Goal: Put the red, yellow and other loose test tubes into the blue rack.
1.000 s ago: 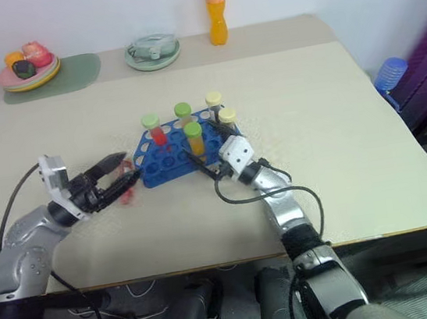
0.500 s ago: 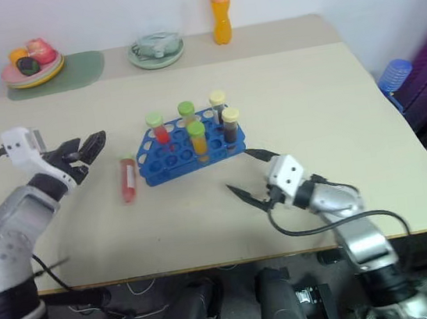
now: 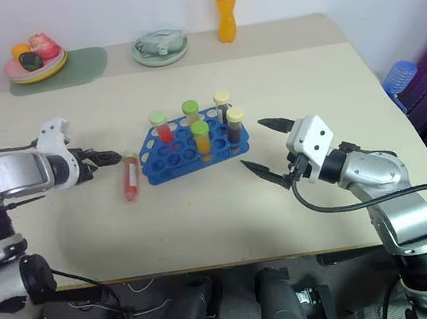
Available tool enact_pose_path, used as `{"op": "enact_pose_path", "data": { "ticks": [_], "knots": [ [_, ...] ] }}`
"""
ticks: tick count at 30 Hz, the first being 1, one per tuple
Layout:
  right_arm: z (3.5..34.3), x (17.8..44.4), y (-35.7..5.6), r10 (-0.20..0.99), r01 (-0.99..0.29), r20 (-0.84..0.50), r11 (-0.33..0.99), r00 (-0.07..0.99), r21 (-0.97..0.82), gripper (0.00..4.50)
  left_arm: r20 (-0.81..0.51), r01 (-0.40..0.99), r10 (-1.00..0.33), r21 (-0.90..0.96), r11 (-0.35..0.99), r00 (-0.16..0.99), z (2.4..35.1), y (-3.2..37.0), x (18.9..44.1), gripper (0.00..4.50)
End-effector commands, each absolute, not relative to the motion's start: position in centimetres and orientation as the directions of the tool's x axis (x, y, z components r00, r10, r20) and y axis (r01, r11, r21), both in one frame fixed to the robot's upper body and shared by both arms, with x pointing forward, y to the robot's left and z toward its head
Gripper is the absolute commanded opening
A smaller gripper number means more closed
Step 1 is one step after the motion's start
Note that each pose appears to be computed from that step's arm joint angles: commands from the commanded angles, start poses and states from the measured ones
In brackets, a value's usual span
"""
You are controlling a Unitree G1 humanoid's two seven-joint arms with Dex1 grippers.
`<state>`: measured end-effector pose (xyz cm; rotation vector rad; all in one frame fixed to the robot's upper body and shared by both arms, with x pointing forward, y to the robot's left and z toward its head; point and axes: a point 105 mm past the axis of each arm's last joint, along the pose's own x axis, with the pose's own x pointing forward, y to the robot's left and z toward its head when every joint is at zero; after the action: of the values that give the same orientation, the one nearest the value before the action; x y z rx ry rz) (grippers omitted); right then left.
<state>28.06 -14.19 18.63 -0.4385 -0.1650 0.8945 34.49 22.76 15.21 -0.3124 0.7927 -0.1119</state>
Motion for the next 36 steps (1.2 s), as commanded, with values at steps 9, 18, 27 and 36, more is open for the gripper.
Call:
{"op": "enact_pose_path", "data": {
  "ticks": [9, 18, 27, 36],
  "knots": [
    [20.9, 28.0, -13.5, 0.783, -0.697, -0.002, 0.553, 0.623, -0.456, 4.44, -0.797, -0.082, -0.167, -0.262, 0.962, 0.58, 14.2, 21.4, 35.7, 3.81],
    [19.9, 26.2, -13.7, 0.824, -0.772, -0.086, 0.481, 0.56, -0.414, 4.5, -0.866, -0.195, -0.073, -0.193, 0.962, 0.494, 12.5, 22.4, 35.6, 1.01],
    [18.4, 23.9, -14.2, 0.889, -0.881, -0.211, 0.321, 0.407, -0.349, 4.5, -0.868, -0.227, -0.065, -0.2, 0.953, 0.492, 12.4, 22.8, 35.4, 0.7],
    [17.4, 24.1, -14.4, 0.909, -0.892, -0.197, 0.285, 0.368, -0.35, 4.5, -0.822, -0.186, -0.102, -0.245, 0.952, 0.56, 13.3, 23.0, 34.8, 0.7]
  ]
}}
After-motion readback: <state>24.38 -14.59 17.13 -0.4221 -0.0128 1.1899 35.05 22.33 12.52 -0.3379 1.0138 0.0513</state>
